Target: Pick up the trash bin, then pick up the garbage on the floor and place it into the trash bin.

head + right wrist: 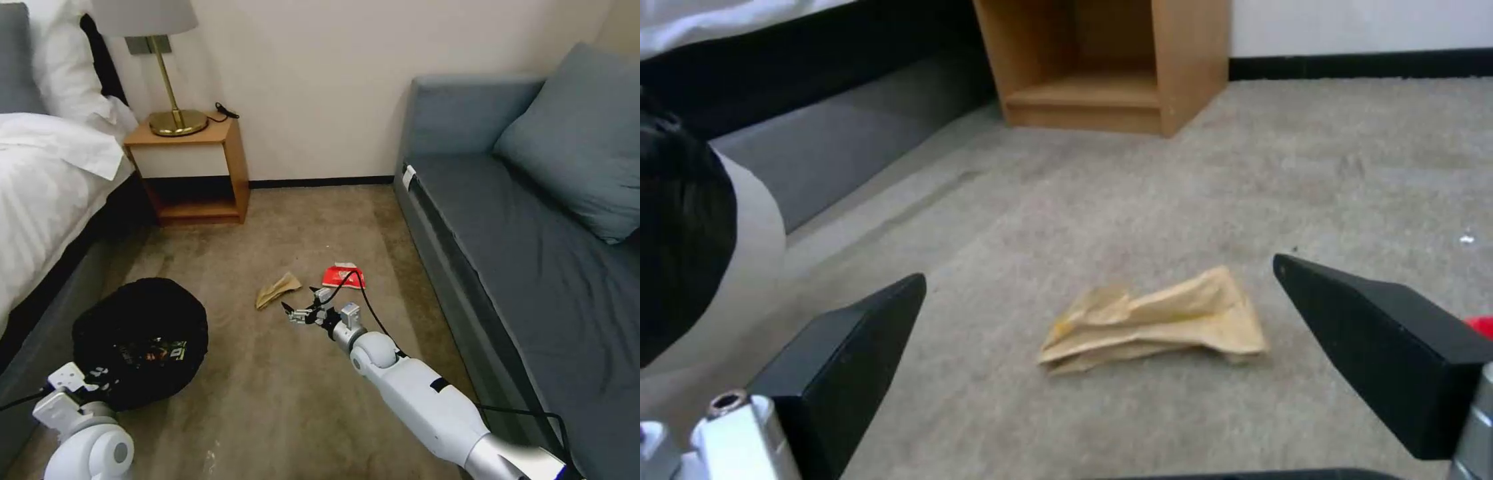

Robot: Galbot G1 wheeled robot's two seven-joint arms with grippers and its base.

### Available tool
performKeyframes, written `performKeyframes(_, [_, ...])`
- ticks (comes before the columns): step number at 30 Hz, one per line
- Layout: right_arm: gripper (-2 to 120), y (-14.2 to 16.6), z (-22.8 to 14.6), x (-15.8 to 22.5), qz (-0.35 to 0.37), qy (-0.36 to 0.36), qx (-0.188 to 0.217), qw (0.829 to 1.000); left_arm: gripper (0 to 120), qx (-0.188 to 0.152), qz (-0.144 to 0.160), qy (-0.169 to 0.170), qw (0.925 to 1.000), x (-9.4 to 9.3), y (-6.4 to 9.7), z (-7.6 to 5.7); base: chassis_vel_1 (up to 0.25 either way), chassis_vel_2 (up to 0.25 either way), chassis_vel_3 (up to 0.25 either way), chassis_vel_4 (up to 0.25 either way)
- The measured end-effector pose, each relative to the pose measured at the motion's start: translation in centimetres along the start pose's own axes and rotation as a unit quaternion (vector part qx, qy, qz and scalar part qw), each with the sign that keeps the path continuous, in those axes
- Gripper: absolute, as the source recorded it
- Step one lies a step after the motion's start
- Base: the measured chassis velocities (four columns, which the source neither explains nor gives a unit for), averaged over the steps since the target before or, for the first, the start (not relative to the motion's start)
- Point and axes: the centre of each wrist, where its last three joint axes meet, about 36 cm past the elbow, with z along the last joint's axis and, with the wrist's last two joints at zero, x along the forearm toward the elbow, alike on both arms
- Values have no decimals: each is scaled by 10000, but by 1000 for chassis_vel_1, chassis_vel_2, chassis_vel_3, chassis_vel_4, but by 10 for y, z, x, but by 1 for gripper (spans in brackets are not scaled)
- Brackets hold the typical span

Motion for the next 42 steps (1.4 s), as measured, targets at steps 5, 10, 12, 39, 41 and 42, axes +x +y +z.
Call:
performKeyframes(5, [100,3,2,3,-5,-14,7,10000,0,1,2,1,10000,2,1,1,-127,144,129,-129])
performKeyframes(10, [100,3,5,7,3,1,29,10000,0,-2,9,-3,10000,4,2,1,-130,128,143,-136])
performKeyframes(12, [100,2,6,9,7,4,39,10000,0,4,16,-4,10000,5,2,1,-146,143,147,-150])
performKeyframes(39, [100,-6,5,3,-337,58,196,9992,0,-1,24,-32,10000,2,2,-1,-129,132,132,-130])
performKeyframes(41, [100,-9,3,1,-443,80,227,9987,0,-5,20,-31,10000,1,2,-1,-56,70,30,-38])
performKeyframes(42, [100,-14,-2,-4,-693,153,324,9970,0,-24,1,-28,10000,1,4,-1,0,0,0,0])
